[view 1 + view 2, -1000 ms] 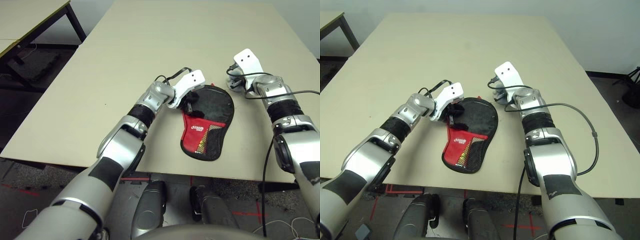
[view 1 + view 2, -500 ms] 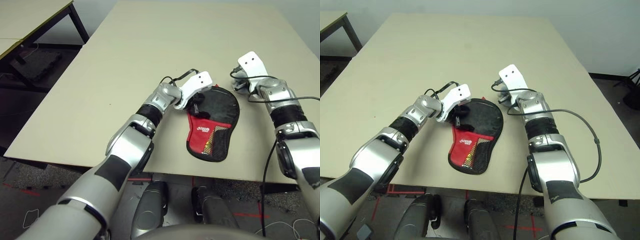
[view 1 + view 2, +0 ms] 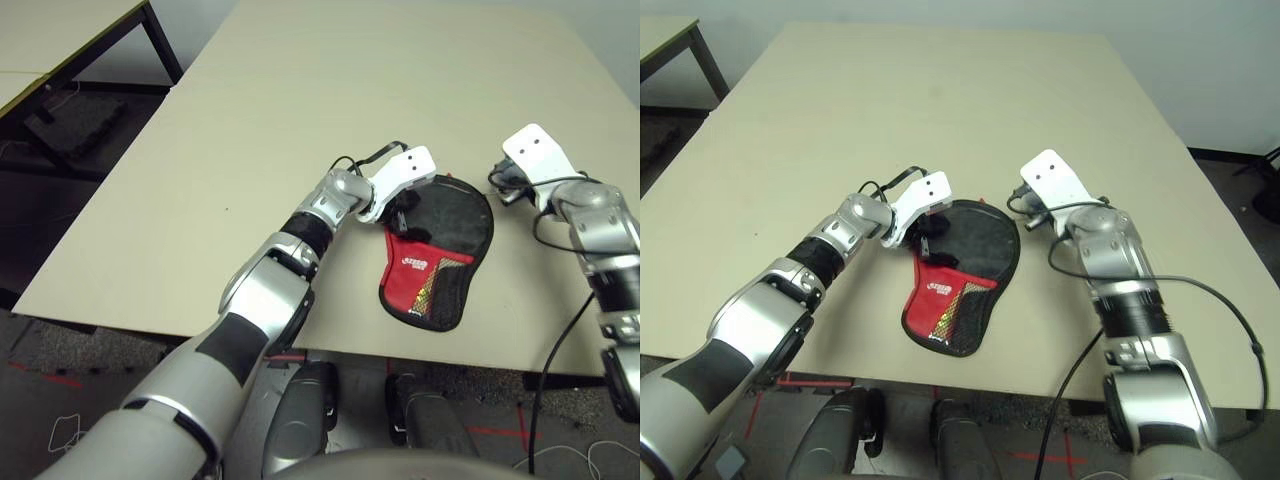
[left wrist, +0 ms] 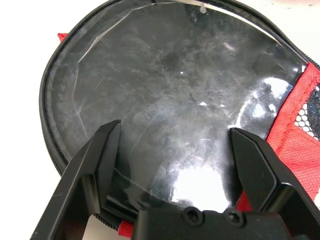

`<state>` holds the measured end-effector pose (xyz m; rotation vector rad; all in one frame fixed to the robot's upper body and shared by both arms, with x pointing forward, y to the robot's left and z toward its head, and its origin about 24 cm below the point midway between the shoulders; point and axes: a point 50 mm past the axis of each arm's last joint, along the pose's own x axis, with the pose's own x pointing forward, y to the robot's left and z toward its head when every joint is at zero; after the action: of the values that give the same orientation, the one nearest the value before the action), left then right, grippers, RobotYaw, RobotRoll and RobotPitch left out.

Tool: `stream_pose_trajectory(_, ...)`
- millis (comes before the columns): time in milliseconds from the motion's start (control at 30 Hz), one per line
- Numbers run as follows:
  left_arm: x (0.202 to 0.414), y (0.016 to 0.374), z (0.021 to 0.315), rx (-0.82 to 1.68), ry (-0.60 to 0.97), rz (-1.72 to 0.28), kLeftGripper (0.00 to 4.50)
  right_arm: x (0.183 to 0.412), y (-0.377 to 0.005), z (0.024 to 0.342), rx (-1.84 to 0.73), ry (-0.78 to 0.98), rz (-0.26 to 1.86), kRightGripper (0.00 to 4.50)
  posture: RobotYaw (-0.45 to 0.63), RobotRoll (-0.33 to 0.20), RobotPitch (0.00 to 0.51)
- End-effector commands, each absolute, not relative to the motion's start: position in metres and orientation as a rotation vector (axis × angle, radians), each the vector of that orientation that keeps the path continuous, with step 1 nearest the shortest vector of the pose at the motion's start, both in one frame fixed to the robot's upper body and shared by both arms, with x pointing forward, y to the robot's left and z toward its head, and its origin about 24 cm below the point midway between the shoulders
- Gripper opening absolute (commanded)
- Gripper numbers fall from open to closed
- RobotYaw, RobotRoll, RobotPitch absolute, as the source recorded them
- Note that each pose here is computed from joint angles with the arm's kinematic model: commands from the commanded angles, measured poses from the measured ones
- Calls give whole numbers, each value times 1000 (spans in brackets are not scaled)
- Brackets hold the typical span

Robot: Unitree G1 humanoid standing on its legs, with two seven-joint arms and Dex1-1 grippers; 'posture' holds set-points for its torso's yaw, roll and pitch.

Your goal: Store the ping-pong paddle in its case and zip it.

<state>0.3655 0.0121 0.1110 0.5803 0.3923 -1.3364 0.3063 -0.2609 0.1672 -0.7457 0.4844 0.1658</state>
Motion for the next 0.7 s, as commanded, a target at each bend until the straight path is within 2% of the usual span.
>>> stream_pose_trajectory(33, 352, 41, 54, 642, 689, -1292, 4500, 281, -276, 185, -749, 514, 101, 174, -61, 0, 203)
stream_pose_trajectory(333, 349, 32, 54, 638, 676, -1315, 4500, 244, -256, 167, -699, 594, 207, 173, -99, 0, 207)
stream_pose_trajectory(700, 352, 32, 58, 655, 655, -1309, 4500, 184, -203, 169, -569, 790, 704, 170, -126, 0, 202)
